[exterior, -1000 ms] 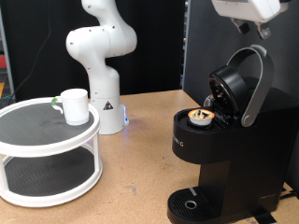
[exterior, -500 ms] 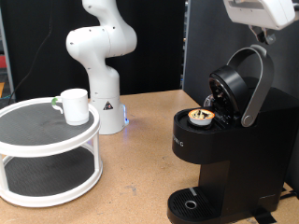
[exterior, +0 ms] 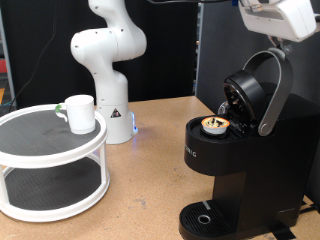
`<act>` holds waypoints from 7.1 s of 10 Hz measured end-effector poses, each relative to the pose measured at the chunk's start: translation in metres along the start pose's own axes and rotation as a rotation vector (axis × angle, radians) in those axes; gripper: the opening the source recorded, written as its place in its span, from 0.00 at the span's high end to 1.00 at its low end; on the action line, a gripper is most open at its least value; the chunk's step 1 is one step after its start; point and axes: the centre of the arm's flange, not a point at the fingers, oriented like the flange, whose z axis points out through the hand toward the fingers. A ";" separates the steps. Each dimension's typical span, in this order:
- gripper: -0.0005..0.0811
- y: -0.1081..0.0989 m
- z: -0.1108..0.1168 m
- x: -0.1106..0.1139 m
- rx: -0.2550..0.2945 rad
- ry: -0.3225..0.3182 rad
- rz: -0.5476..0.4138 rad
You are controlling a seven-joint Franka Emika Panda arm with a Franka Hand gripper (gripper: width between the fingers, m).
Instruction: Make a cup of coffee with the keurig machine
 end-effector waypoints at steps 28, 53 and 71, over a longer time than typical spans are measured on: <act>0.98 0.133 0.015 -0.138 -0.210 -0.191 -0.059; 0.98 0.112 -0.083 -0.153 0.117 0.285 0.228; 0.98 0.099 -0.196 -0.293 0.386 0.304 0.204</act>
